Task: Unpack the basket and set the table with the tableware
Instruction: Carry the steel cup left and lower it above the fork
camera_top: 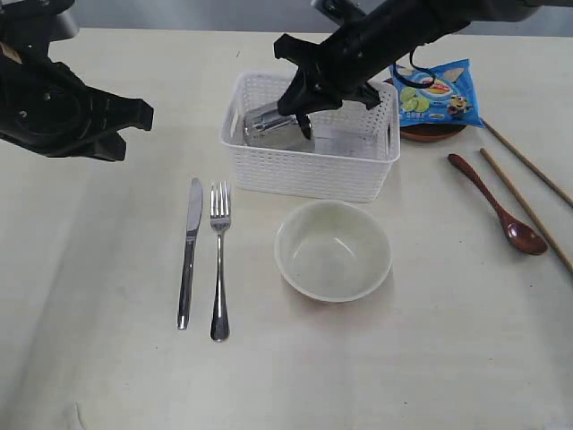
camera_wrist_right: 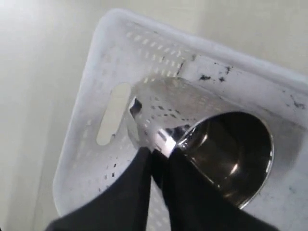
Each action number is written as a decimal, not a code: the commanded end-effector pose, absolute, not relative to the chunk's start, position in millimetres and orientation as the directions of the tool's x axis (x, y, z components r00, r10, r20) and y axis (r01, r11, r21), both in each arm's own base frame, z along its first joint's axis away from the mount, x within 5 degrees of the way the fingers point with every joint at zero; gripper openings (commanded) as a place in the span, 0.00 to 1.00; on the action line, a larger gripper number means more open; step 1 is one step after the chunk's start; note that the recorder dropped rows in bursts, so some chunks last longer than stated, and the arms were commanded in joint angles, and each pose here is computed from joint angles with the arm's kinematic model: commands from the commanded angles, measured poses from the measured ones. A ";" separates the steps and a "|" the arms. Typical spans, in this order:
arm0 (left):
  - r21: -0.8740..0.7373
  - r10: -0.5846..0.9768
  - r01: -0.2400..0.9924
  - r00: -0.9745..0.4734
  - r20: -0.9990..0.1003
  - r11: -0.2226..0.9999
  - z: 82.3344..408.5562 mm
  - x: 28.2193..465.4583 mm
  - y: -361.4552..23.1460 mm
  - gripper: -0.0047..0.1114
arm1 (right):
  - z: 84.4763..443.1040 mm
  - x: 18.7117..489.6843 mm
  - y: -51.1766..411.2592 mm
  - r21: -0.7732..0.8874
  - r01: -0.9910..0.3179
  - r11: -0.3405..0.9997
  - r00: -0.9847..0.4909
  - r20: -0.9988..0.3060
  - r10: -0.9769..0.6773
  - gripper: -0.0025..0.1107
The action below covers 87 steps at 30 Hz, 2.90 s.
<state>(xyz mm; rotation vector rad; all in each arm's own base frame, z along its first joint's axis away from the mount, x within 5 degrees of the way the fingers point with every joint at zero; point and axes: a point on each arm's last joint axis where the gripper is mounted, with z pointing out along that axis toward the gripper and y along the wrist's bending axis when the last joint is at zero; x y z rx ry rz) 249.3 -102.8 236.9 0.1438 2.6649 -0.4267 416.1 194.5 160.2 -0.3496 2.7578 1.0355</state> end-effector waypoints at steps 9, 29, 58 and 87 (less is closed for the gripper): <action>-0.279 0.025 0.163 -0.898 -0.438 0.946 236.2 249.3 -102.4 0.04 | 227.6 404.1 180.9 0.437 -0.477 0.762 -0.855 -0.431 -0.288 0.02; -0.221 0.031 0.134 -0.908 -0.418 0.966 233.2 256.3 -86.8 0.04 | 329.9 309.7 311.3 -0.166 -0.838 0.519 -0.375 -0.516 -0.770 0.02; -0.032 -0.182 -0.180 -0.941 -0.286 0.983 211.5 271.1 -14.8 0.04 | 216.0 333.0 381.2 -0.252 -0.893 0.373 -0.310 -0.258 -0.915 0.02; -0.134 -0.197 -0.164 -0.933 -0.300 0.977 212.7 274.1 -23.6 0.04 | 172.6 351.0 372.4 -0.218 -0.906 0.362 -0.327 -0.181 -0.928 0.02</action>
